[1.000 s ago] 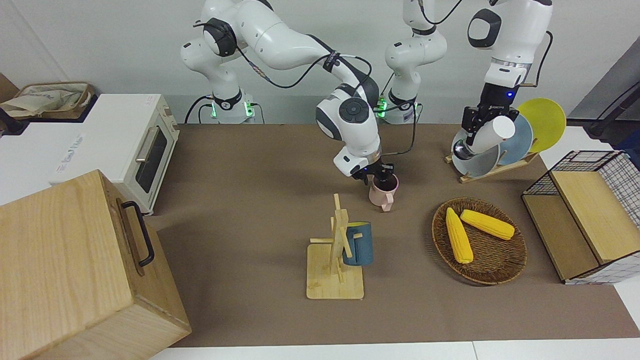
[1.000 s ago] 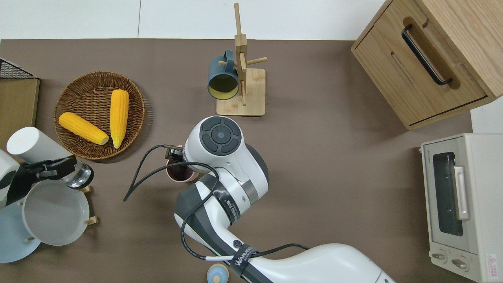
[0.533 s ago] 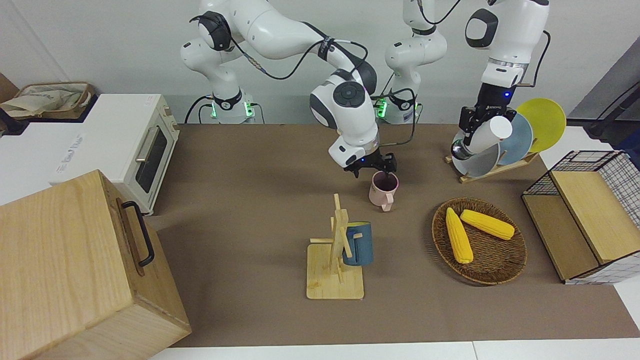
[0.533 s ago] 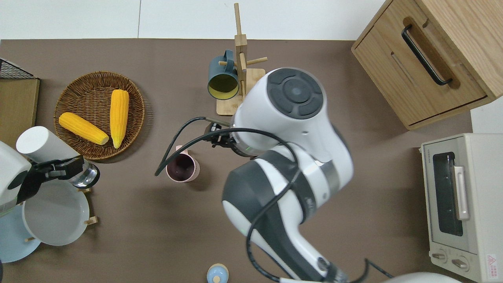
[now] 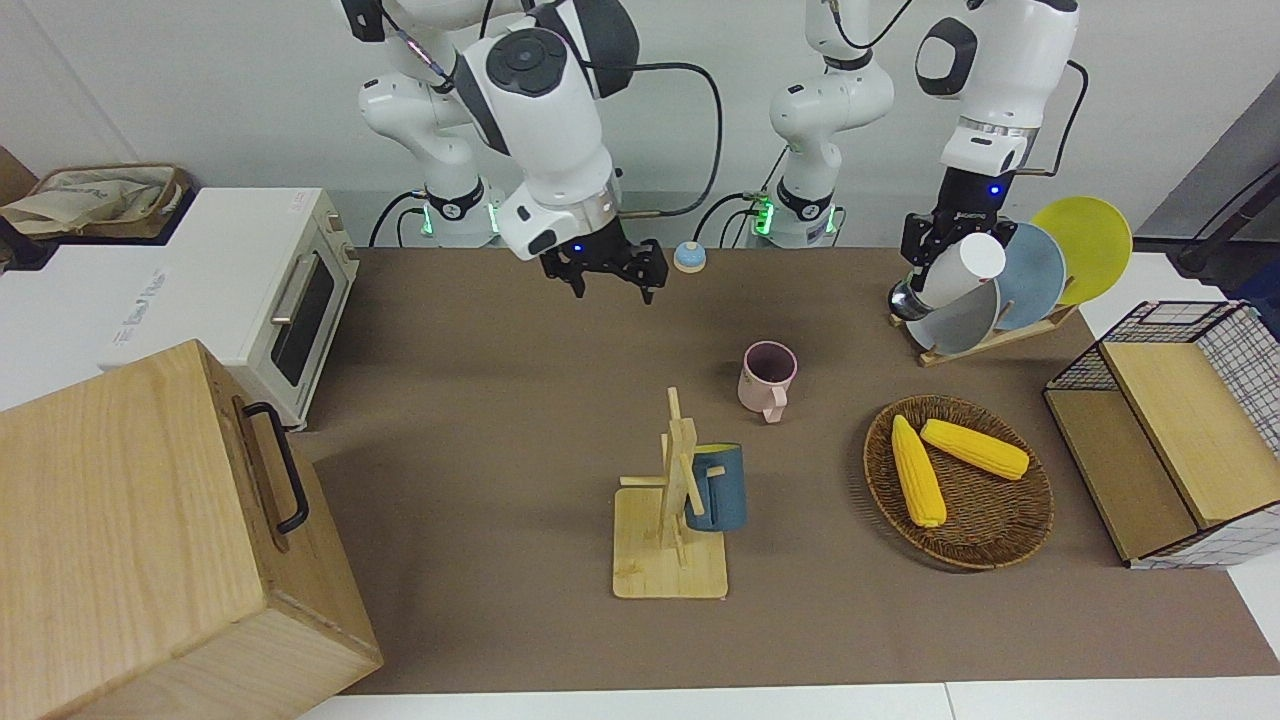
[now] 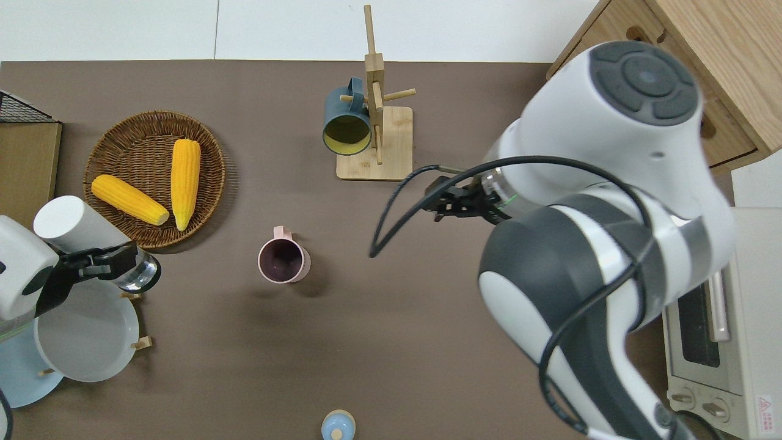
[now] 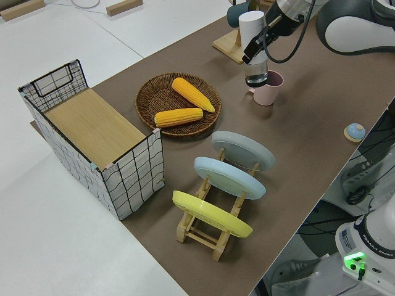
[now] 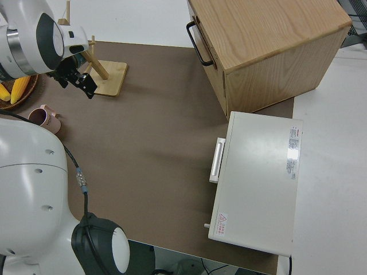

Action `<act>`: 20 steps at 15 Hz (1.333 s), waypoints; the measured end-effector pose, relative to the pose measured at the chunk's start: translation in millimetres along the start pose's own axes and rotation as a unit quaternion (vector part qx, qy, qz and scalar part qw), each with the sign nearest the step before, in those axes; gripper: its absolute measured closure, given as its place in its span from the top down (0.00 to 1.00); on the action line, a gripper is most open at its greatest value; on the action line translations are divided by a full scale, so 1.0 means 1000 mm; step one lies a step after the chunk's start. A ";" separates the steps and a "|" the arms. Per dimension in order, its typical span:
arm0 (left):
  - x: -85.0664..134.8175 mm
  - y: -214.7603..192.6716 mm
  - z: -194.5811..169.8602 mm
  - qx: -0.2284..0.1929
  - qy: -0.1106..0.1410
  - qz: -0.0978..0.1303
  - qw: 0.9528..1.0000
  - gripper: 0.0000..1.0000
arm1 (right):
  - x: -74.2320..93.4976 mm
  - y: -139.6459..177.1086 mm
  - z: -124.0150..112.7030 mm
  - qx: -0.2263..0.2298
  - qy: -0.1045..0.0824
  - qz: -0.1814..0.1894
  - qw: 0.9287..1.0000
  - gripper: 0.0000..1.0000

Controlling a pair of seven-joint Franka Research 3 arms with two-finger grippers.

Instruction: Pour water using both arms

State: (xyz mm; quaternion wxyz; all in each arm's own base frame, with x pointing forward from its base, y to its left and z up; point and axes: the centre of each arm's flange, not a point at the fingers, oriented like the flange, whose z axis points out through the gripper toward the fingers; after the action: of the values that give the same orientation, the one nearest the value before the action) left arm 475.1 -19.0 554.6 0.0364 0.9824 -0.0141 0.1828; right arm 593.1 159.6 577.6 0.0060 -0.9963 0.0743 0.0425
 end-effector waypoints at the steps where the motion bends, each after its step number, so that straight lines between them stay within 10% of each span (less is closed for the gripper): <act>1: 0.000 0.008 0.001 -0.001 -0.001 0.007 1.000 0.63 | 0.001 0.018 -0.005 -0.001 0.003 -0.005 1.000 0.99; 9: -0.034 0.075 0.035 -0.007 -0.040 0.070 0.997 0.63 | -0.015 0.094 -0.040 -0.050 0.004 -0.045 0.998 1.00; 20: -0.108 0.107 0.054 -0.046 -0.065 0.077 0.994 0.63 | -0.020 0.118 -0.059 0.004 0.002 -0.020 1.000 0.99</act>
State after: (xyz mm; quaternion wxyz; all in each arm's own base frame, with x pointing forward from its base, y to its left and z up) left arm 389.7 -127.9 472.4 0.0668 0.9854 -0.1002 0.1200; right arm 560.8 44.4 637.1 0.0108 -0.9976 0.0542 0.0406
